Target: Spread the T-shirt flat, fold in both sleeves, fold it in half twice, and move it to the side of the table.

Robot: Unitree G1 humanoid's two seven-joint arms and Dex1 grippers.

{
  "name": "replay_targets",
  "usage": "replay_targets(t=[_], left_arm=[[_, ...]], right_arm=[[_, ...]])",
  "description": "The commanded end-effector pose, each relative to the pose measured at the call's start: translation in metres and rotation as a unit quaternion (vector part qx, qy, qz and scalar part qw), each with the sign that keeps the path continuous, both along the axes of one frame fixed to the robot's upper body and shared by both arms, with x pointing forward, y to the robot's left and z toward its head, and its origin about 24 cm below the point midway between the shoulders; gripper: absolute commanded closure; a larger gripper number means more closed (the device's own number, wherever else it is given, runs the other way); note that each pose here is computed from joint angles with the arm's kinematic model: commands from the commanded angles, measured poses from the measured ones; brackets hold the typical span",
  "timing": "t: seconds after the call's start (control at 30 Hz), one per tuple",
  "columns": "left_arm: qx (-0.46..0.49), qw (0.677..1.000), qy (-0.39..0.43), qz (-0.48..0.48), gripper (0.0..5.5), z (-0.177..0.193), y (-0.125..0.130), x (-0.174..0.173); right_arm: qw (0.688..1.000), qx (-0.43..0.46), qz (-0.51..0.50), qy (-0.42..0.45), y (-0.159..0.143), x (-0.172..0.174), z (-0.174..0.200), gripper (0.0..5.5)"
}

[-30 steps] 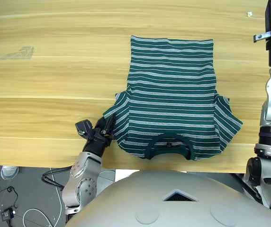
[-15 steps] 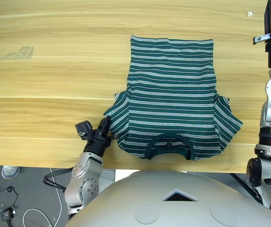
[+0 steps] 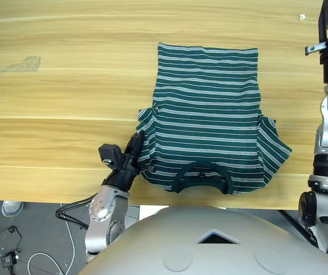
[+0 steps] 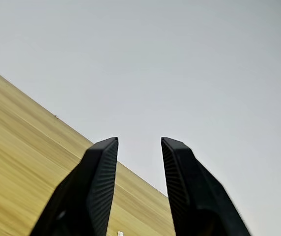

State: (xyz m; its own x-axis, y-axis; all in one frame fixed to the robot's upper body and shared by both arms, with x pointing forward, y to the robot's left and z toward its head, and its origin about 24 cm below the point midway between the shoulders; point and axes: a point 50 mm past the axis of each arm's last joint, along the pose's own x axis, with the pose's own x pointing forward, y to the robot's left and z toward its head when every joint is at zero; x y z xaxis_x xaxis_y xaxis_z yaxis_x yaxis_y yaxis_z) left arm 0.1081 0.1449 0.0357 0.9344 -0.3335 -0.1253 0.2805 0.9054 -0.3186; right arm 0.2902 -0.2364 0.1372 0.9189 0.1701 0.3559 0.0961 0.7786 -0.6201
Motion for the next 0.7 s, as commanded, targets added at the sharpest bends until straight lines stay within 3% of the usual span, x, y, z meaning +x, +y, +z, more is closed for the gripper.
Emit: replay_targets(t=[0.03,0.33,0.53,0.7], left_arm=[[0.062,0.994,-0.011,-0.093,5.45,-0.004,-0.019,-0.009],[0.127,0.979,-0.004,-0.161,5.45,-0.018,-0.039,-0.013],[0.157,0.979,0.014,-0.132,5.45,-0.025,-0.035,-0.005],[0.109,0.974,-0.060,-0.189,4.67,0.001,-0.046,-0.012]], right_arm=[[1.000,-0.008,0.011,0.003,0.002,0.003,0.001,3.87],[1.000,-0.005,0.017,0.010,0.006,0.002,-0.004,3.87],[1.000,-0.005,0.016,0.016,0.005,0.000,-0.006,3.87],[1.000,-0.004,0.017,0.023,0.005,0.000,-0.009,3.87]])
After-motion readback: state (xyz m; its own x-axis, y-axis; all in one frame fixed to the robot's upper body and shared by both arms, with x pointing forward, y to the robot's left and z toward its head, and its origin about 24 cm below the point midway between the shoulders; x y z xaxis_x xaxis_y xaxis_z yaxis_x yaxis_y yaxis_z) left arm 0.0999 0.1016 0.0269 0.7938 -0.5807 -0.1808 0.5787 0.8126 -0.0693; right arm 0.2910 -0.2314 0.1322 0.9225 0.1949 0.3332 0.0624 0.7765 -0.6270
